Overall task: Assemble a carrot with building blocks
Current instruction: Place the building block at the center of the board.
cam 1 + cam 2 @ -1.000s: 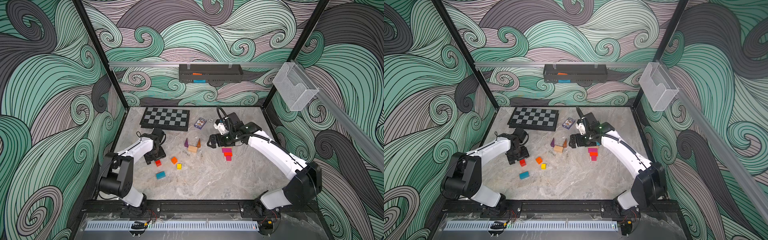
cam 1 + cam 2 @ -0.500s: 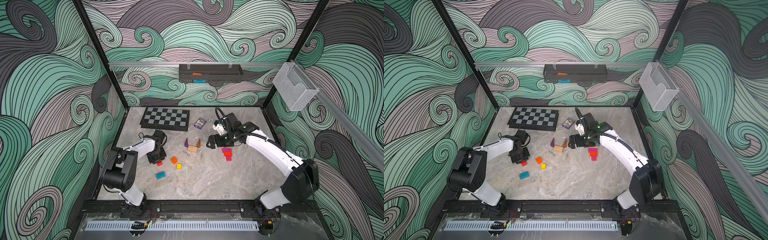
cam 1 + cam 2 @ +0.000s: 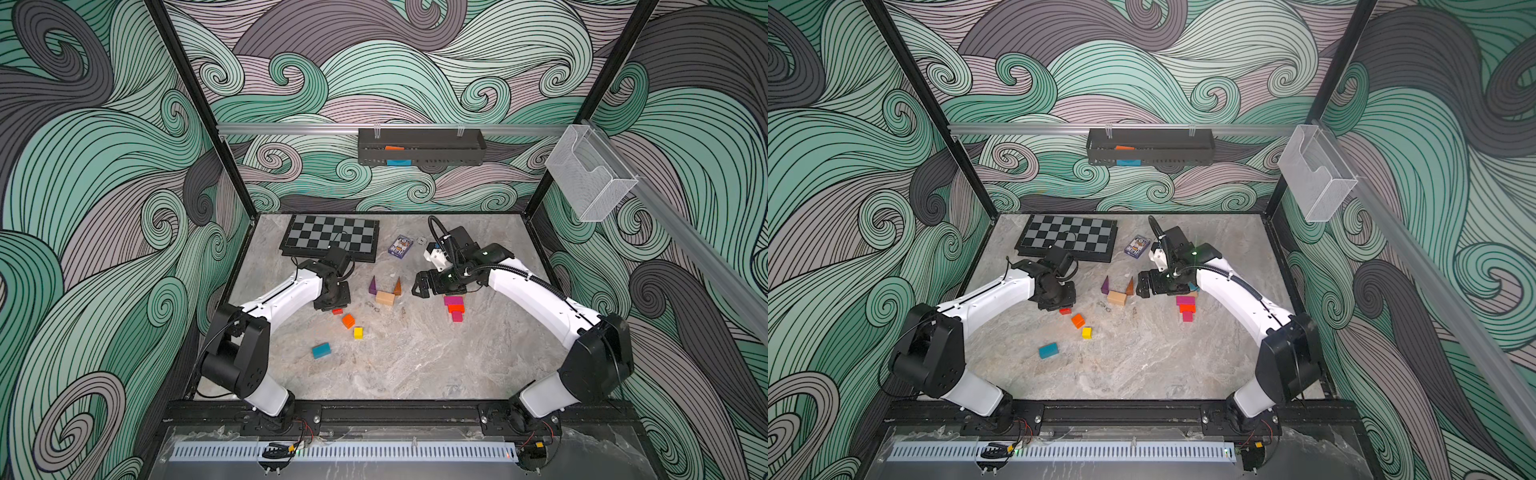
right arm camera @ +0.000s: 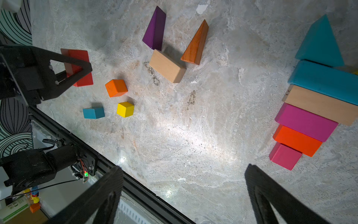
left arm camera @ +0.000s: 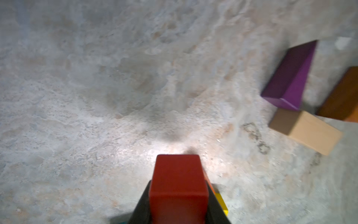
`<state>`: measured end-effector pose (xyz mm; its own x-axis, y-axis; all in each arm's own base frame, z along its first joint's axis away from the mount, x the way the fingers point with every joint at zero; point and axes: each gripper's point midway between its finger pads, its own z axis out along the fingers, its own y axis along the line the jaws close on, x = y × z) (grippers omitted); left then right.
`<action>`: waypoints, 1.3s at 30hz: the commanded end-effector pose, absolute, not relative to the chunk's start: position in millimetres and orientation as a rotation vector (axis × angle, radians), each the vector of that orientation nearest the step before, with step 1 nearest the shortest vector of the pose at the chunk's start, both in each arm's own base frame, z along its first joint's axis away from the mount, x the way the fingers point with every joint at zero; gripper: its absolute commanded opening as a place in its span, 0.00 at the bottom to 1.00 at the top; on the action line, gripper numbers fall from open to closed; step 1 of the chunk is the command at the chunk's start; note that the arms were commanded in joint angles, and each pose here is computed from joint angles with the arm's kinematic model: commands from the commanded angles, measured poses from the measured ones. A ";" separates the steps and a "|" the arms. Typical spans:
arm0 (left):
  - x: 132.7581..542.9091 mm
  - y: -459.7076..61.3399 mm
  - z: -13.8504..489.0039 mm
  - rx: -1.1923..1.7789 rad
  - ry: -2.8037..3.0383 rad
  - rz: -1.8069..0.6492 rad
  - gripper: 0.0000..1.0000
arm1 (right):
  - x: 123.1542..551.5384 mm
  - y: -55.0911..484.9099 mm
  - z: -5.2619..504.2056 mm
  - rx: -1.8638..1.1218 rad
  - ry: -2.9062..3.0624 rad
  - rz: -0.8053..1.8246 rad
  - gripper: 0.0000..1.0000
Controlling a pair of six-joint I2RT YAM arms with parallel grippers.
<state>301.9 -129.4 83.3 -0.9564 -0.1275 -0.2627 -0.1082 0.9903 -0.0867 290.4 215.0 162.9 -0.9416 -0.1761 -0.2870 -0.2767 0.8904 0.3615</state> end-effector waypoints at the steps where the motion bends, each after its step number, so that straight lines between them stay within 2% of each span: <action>1: 298.8 -154.1 103.9 0.041 2.840 -0.163 0.06 | 296.7 217.0 179.2 -0.346 2.757 0.598 0.99; 5: 293.9 -184.8 105.2 0.209 2.825 -0.244 0.00 | 296.9 213.6 184.5 -0.333 2.741 0.595 0.99; 16: 270.1 -243.1 92.5 0.465 2.823 -0.302 0.00 | 291.0 209.2 185.4 -0.317 2.741 0.601 0.99; 28: 252.5 -268.8 61.7 0.604 2.857 -0.276 0.00 | 288.8 209.1 184.4 -0.310 2.746 0.609 0.99; 39: 254.3 -271.8 40.8 0.636 2.883 -0.235 0.01 | 289.4 209.9 182.8 -0.313 2.751 0.610 0.99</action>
